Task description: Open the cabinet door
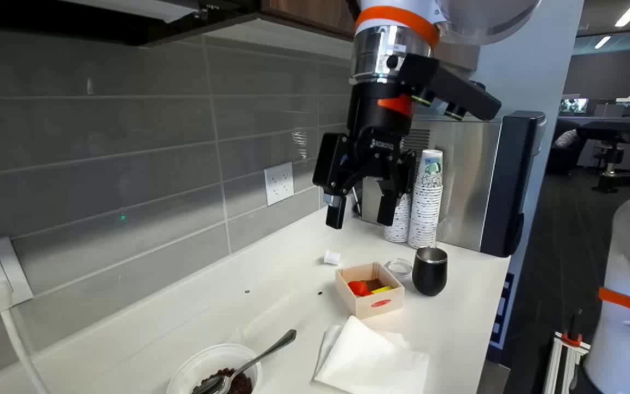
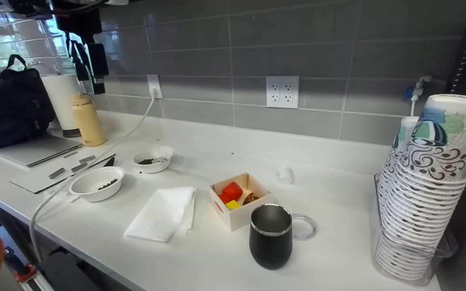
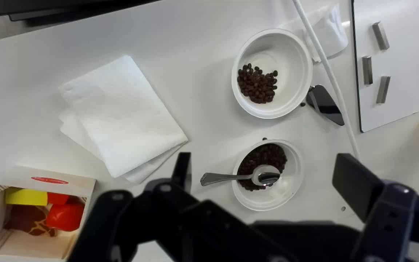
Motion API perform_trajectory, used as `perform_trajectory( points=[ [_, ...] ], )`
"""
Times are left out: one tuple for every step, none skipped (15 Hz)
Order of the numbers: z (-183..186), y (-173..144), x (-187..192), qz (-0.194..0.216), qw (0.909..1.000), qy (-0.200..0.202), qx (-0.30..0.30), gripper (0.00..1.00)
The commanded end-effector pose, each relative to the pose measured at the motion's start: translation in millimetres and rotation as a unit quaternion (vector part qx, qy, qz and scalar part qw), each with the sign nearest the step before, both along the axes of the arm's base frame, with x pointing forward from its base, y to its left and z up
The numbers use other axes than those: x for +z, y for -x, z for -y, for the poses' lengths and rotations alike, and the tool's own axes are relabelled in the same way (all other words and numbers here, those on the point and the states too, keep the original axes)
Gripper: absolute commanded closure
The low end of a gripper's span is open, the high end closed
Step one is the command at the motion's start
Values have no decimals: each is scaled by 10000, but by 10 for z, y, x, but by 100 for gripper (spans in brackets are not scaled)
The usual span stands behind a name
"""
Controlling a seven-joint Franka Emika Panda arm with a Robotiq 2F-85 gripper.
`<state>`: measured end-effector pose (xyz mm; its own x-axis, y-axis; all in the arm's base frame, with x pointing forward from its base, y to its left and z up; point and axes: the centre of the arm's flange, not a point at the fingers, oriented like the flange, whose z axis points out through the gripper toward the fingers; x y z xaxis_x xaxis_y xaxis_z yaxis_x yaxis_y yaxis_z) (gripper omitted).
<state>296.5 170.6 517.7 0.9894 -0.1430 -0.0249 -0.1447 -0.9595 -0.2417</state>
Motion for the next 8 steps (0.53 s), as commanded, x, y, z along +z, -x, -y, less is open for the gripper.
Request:
perform_trajectory(
  points=[
    [0, 0, 1, 2, 10000, 0, 0, 0],
    [0, 0, 1, 2, 10000, 0, 0, 0],
    [0, 0, 1, 2, 10000, 0, 0, 0],
    [37, 1, 49, 53, 9999, 93, -20, 0],
    [69, 18, 89, 96, 9998, 159, -4, 0],
    [128, 43, 145, 89, 9993, 363, -61, 0],
    [179, 67, 181, 79, 9989, 454, -2, 0],
    [245, 94, 219, 57, 9984, 561, 10, 0]
  ],
)
